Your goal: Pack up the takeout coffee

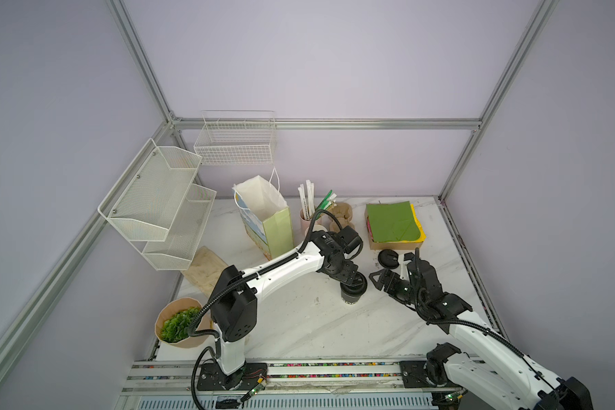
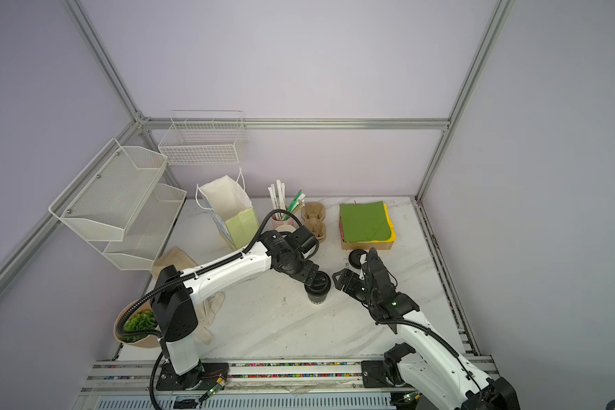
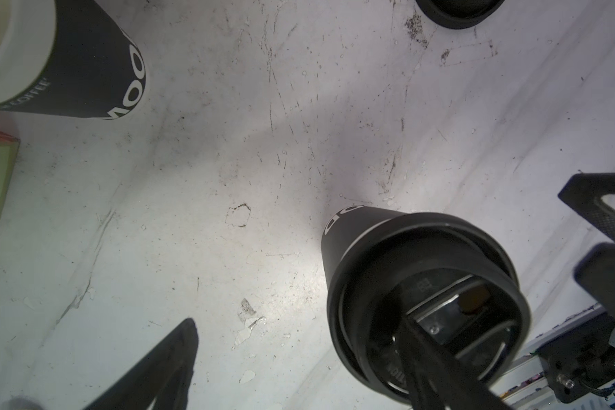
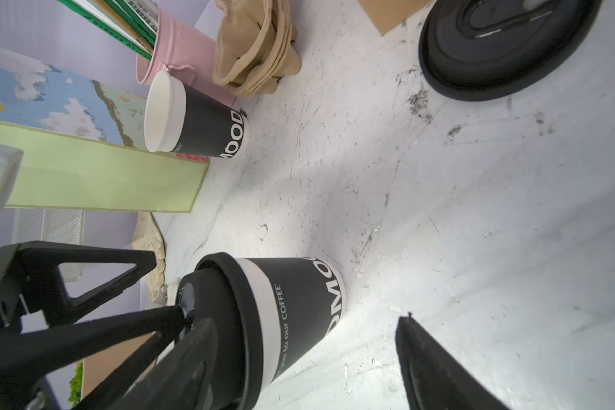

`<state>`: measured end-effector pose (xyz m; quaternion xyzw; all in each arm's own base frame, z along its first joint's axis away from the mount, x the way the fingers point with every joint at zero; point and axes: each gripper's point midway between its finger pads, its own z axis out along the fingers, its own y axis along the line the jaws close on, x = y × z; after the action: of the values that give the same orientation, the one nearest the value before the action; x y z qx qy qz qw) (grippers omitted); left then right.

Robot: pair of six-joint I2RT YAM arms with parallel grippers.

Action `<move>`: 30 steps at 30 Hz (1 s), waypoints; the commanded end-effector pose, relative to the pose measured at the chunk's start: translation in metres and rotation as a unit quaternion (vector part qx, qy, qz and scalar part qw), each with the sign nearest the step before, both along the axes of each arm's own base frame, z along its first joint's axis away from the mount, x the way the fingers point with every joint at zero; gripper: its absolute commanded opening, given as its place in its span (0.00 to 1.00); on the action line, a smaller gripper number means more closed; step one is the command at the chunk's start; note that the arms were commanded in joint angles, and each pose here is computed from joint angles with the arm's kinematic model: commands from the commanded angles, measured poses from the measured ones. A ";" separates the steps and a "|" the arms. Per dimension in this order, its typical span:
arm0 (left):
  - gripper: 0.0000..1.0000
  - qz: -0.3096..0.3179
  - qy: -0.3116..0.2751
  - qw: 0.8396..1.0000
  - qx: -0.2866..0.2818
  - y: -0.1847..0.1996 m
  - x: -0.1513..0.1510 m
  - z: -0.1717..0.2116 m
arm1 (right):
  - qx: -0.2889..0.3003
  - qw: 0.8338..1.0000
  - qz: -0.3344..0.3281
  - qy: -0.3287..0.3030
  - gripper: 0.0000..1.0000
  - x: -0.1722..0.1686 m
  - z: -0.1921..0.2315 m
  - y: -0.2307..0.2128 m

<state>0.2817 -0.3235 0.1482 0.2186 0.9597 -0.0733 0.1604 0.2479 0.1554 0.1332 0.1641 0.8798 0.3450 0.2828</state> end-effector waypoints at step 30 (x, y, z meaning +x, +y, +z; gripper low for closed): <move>0.87 -0.005 0.006 1.000 -0.006 0.000 -0.012 -0.009 | 0.005 0.999 0.010 0.044 0.80 -0.010 -0.063 0.002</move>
<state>0.2780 -0.3290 0.1438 0.2226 0.9581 -0.0808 0.1612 0.2530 0.1673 0.1059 0.1527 0.8683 0.3801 0.2799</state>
